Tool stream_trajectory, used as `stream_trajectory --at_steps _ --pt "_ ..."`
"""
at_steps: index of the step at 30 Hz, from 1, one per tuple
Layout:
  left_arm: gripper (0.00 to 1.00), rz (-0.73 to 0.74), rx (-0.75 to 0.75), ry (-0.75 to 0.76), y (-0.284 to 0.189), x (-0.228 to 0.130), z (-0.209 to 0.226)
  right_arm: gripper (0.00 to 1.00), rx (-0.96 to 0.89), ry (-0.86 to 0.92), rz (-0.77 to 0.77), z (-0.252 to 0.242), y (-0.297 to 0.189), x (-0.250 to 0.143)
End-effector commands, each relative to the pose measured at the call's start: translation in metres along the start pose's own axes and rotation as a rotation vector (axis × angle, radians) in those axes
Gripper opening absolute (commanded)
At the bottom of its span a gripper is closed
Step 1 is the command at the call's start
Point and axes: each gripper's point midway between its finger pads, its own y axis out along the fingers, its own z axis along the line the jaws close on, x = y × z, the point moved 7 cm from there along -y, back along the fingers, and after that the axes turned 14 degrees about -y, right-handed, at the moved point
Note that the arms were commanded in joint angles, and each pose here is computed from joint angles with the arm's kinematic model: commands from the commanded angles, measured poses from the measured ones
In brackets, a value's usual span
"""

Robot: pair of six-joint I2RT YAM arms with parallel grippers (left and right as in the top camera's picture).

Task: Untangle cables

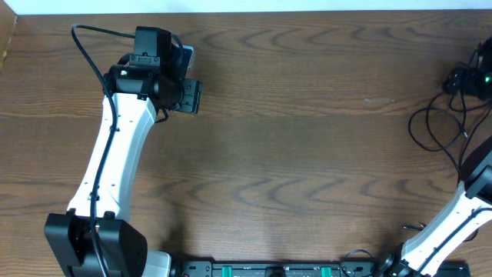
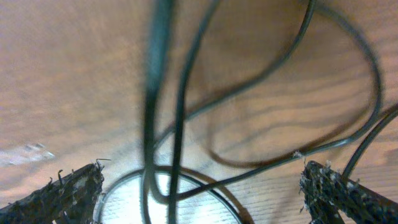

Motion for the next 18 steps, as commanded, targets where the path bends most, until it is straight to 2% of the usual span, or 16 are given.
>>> stream_trajectory --at_steps 1,8,13,14,15,16,17,18 --pt "0.64 -0.002 -0.002 -0.013 -0.002 -0.002 0.000 0.99 -0.050 -0.006 -0.171 0.009 -0.068 0.036" --pt "0.64 -0.002 -0.001 -0.012 -0.002 -0.002 0.000 0.99 -0.104 0.008 -0.321 0.030 -0.143 0.056" --pt "0.64 -0.002 -0.001 -0.012 -0.002 -0.002 0.000 0.99 -0.056 -0.059 -0.403 0.068 -0.184 0.064" --pt "0.65 -0.002 -0.001 -0.012 -0.002 -0.002 0.000 0.95 -0.052 -0.074 -0.409 0.076 -0.189 0.066" --pt "0.64 -0.002 -0.001 -0.013 -0.002 -0.002 0.000 0.88 -0.045 -0.098 -0.413 0.085 -0.192 0.068" --pt "0.64 -0.002 -0.001 -0.012 -0.002 -0.002 0.000 0.70 -0.033 -0.111 -0.410 0.093 -0.193 0.069" --pt "0.64 -0.002 -0.001 -0.012 -0.002 -0.002 0.000 0.44 -0.022 -0.120 -0.404 0.100 -0.192 0.069" --pt "0.64 -0.002 -0.001 -0.012 -0.002 -0.002 0.000 0.24 -0.003 -0.130 -0.386 0.108 -0.190 0.068"
